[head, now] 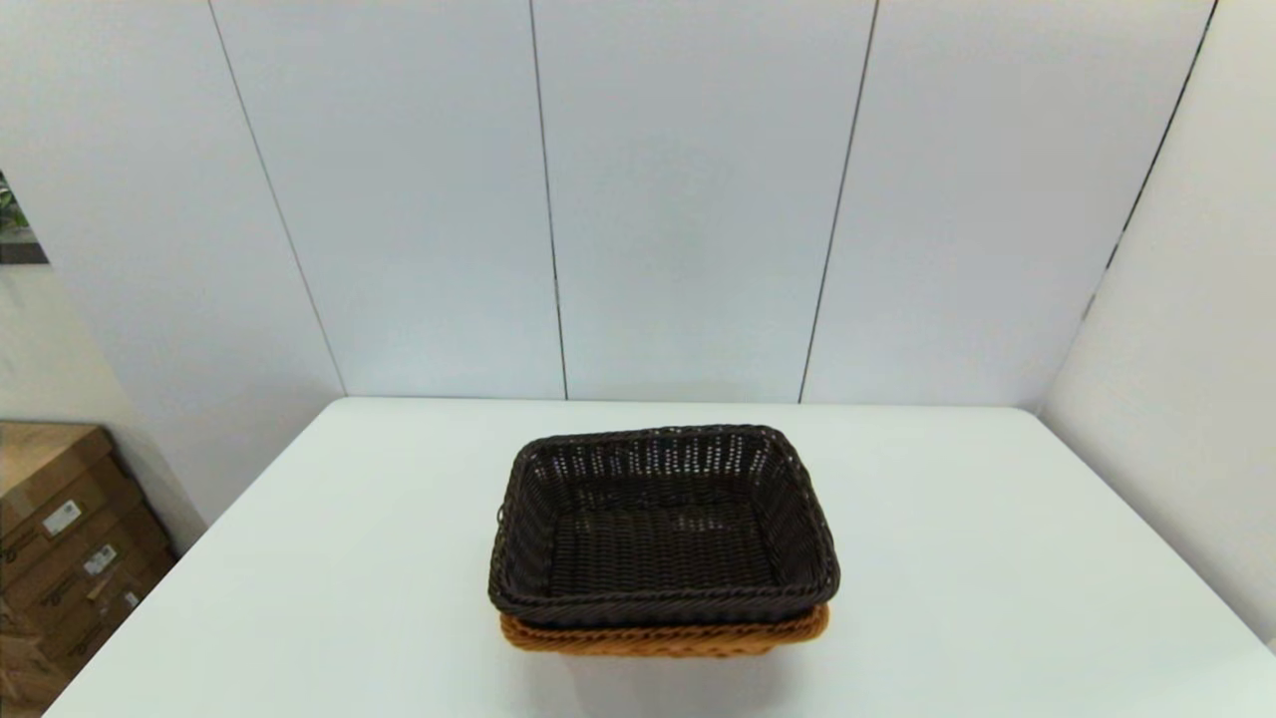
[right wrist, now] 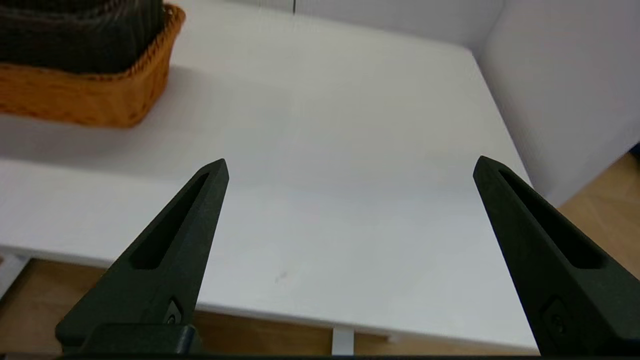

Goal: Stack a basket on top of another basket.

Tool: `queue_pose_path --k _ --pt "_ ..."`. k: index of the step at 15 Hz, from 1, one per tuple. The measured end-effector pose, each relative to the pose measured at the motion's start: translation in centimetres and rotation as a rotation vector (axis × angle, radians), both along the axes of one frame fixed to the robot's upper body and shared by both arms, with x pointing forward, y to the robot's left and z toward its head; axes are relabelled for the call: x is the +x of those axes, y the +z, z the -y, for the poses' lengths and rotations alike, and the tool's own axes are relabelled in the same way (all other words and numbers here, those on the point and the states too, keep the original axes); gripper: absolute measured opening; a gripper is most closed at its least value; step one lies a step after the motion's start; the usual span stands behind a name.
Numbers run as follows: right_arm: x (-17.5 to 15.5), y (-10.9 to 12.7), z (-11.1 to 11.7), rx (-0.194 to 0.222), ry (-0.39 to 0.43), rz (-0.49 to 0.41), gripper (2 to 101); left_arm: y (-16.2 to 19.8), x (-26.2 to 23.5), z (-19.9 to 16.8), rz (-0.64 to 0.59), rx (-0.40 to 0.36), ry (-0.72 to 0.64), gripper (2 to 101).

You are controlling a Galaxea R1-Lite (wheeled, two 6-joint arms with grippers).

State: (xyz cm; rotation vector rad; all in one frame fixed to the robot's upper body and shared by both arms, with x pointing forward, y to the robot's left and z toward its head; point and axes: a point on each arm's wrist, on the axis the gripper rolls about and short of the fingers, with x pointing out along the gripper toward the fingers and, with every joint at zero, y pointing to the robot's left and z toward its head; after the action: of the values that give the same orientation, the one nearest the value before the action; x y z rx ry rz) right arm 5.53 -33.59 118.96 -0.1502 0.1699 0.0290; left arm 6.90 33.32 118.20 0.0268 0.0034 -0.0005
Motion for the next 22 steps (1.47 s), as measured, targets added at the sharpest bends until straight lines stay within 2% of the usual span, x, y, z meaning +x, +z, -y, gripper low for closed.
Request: queue_pose_path --k 4,7,9,13,22 --pt "0.7 -0.5 0.0 0.001 0.003 0.060 97.3 0.0 0.0 0.0 0.000 0.000 0.000 97.8" --pt "1.3 -0.5 0.0 0.005 0.004 0.168 97.3 0.0 0.0 0.0 0.000 0.001 0.000 97.8" --pt "1.4 -0.7 0.0 0.040 0.000 0.166 97.3 0.0 0.0 0.0 0.000 0.000 0.000 97.8" --pt "1.4 -0.7 0.0 0.136 -0.020 0.167 97.3 0.0 0.0 0.0 0.000 0.000 0.001 97.8" --pt "1.4 -0.7 0.0 0.140 -0.023 0.167 97.3 0.0 0.0 0.0 0.000 0.000 0.000 97.8"
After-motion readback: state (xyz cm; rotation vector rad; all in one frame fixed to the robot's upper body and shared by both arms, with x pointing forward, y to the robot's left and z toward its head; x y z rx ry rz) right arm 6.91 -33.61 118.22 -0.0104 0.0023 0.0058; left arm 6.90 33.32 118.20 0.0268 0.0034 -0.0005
